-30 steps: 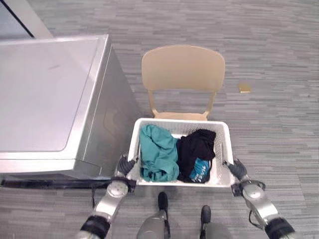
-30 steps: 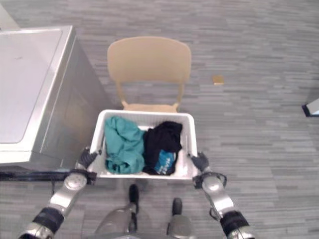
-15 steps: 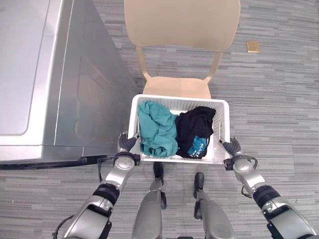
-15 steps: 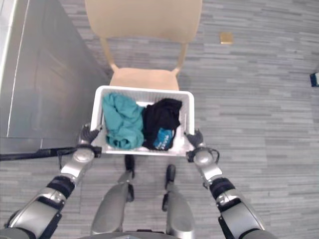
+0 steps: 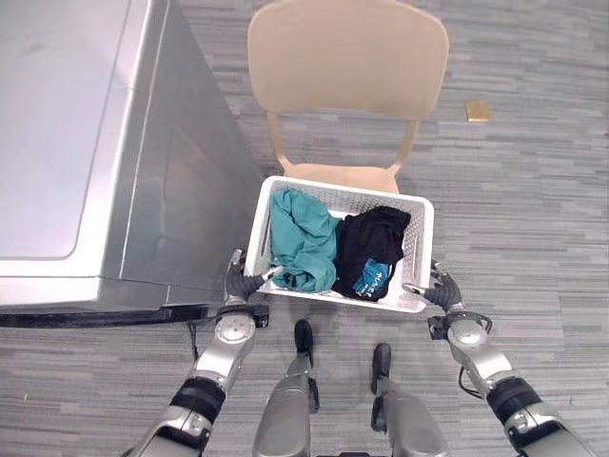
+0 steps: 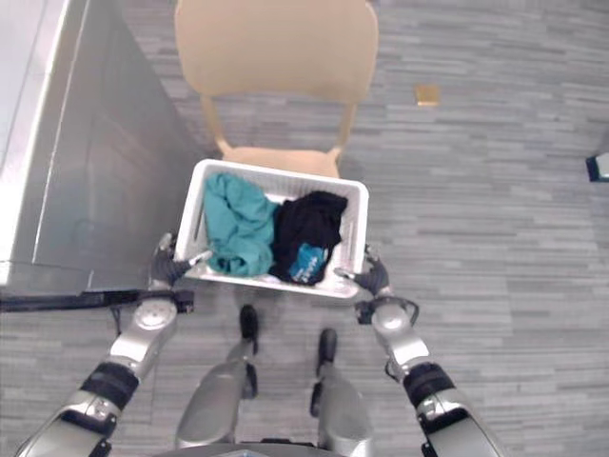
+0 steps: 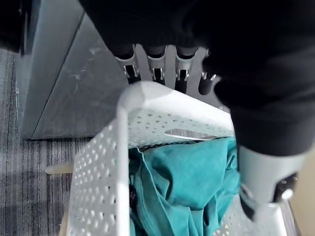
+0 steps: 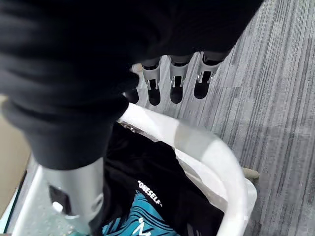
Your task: Grab the laundry basket,head to the washer,open it,put in the laundry and shut it.
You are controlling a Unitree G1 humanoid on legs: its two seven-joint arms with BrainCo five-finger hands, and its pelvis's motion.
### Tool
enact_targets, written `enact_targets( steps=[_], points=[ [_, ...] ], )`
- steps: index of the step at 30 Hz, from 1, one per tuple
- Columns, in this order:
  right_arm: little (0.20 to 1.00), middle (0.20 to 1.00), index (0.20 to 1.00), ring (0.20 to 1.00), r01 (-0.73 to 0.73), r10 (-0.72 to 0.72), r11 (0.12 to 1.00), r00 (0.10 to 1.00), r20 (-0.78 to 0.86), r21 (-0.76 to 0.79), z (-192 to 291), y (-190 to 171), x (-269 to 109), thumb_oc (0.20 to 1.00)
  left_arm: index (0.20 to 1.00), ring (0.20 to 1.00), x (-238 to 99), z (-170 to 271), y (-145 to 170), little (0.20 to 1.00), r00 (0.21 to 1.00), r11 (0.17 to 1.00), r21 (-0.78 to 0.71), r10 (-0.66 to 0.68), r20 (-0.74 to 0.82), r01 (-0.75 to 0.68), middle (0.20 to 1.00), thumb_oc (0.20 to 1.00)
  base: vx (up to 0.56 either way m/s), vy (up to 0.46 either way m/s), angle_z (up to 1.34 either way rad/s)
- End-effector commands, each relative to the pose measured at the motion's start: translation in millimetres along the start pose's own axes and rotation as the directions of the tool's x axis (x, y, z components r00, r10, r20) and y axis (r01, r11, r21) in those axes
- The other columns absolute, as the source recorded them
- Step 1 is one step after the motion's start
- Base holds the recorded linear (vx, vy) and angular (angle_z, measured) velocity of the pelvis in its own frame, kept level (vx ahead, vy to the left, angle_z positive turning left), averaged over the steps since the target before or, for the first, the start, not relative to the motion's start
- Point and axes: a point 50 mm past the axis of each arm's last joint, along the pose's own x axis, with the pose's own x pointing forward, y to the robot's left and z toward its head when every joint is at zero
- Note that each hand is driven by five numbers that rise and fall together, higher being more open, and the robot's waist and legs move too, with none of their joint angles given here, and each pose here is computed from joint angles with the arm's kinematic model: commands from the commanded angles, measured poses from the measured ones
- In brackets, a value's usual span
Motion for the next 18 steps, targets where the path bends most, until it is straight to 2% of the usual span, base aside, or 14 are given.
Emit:
enact_targets(
  steps=[1,2,4,6,10,15,18],
  points=[
    [1.000,1.000,1.000,1.000,0.006,-0.002,0.999,0.995,0.104,-0.034,13.0,-20.5,-3.2,1.000,1.000,1.000,-4.4,-5.2,10.0,1.000,1.000,0.999,0.028,-0.017,0.014,0.017,1.000,1.000,0.01,-0.042,-0.05],
    [1.000,1.000,1.000,1.000,0.006,-0.002,0.999,0.995,0.103,-0.034,12.9,-20.5,-3.3,1.000,1.000,1.000,-4.6,-5.3,10.0,1.000,1.000,0.999,0.028,-0.017,0.014,0.017,1.000,1.000,0.03,-0.056,-0.02],
    [1.000,1.000,1.000,1.000,-0.013,0.024,0.992,0.996,0.087,-0.124,-1.9,-40.2,-19.5,1.000,1.000,1.000,-23.5,-26.7,32.1,1.000,0.999,0.992,0.123,-0.033,-0.042,0.038,1.000,1.000,0.04,-0.081,0.07],
    [1.000,1.000,1.000,1.000,-0.038,0.046,0.983,0.998,0.042,-0.178,-17.4,-49.2,-31.0,1.000,1.000,1.000,-41.1,-47.2,42.4,1.000,0.992,0.990,0.127,-0.045,-0.118,0.060,1.000,1.000,0.00,-0.099,0.09],
    [1.000,1.000,1.000,1.000,-0.075,0.067,0.980,0.997,-0.049,-0.183,-40.8,-49.6,-41.7,1.000,1.000,1.000,-59.1,-72.3,47.4,1.000,0.973,0.991,0.109,-0.054,-0.223,0.080,1.000,1.000,-0.01,-0.068,0.05],
    [1.000,1.000,1.000,1.000,-0.131,0.084,0.970,0.971,-0.224,-0.203,-81.0,-45.8,-54.5,1.000,1.000,1.000,-85.7,-117.2,50.1,1.000,0.906,0.995,0.071,-0.037,-0.422,0.074,1.000,1.000,0.00,-0.073,0.02],
    [1.000,1.000,1.000,1.000,-0.137,0.085,0.973,0.961,-0.262,-0.188,-90.2,-42.3,-58.1,1.000,1.000,1.000,-94.2,-130.8,50.4,1.000,0.876,0.994,0.081,-0.029,-0.482,0.078,1.000,1.000,-0.02,-0.079,0.05]
  ],
)
